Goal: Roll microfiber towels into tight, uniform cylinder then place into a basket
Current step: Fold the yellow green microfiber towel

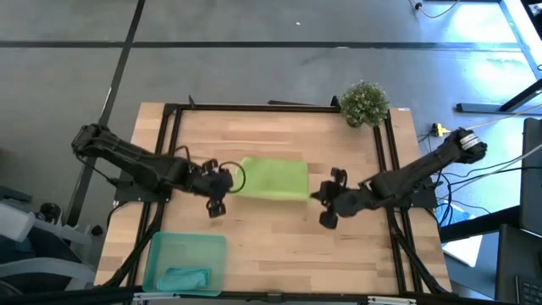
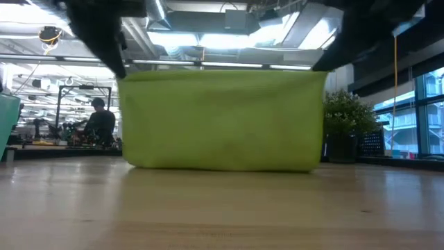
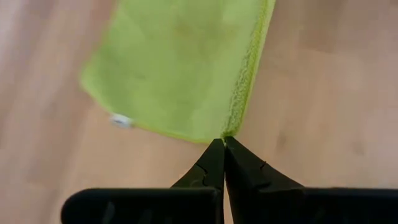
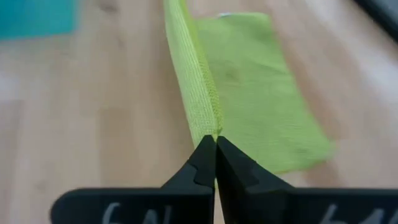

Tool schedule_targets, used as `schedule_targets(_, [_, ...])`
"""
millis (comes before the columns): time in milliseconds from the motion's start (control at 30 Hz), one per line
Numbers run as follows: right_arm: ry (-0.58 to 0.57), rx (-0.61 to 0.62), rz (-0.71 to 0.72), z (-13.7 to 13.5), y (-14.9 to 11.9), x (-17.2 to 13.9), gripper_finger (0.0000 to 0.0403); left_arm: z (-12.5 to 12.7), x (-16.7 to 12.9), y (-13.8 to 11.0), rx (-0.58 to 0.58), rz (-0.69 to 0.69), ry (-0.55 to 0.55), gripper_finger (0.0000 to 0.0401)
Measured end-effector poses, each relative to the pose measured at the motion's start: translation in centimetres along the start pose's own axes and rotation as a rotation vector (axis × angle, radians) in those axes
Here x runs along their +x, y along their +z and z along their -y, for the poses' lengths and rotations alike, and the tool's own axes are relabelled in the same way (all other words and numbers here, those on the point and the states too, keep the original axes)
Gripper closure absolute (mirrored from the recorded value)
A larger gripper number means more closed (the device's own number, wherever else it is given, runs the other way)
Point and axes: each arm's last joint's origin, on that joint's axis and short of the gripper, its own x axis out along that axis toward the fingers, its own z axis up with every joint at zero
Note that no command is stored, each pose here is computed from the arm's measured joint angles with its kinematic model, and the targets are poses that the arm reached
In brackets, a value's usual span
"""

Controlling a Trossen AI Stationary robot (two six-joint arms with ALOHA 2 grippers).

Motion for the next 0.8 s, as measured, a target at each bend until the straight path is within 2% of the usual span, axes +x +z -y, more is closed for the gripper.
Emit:
schedule_targets(233, [0.125,0.118,0.056,-1.4,-3.7,1.6,0.0398,2.3,1.5,-2.8,-0.002,0.007,-0.113,0.0401])
schedule_targets(433, [0.104,0.134,0.009,-1.9,-5.3,3.2,0.0398,2.8,2.3,-4.0,0.006,0.019,-0.143,0.0401])
schedule_targets(500, [0.085,0.139,-0.001,-1.7,-5.4,3.6,0.0398,2.7,2.3,-4.0,0.004,0.029,-0.126,0.0401])
schedule_targets(667, [0.009,0.153,-0.008,-0.1,-4.9,4.6,0.0398,1.3,2.8,-3.3,-0.040,0.081,0.003,0.0401])
schedule_targets(800, [-0.096,0.166,-0.014,1.5,-4.6,5.3,0.0398,-0.2,3.6,-2.4,-0.086,0.098,0.097,0.0401])
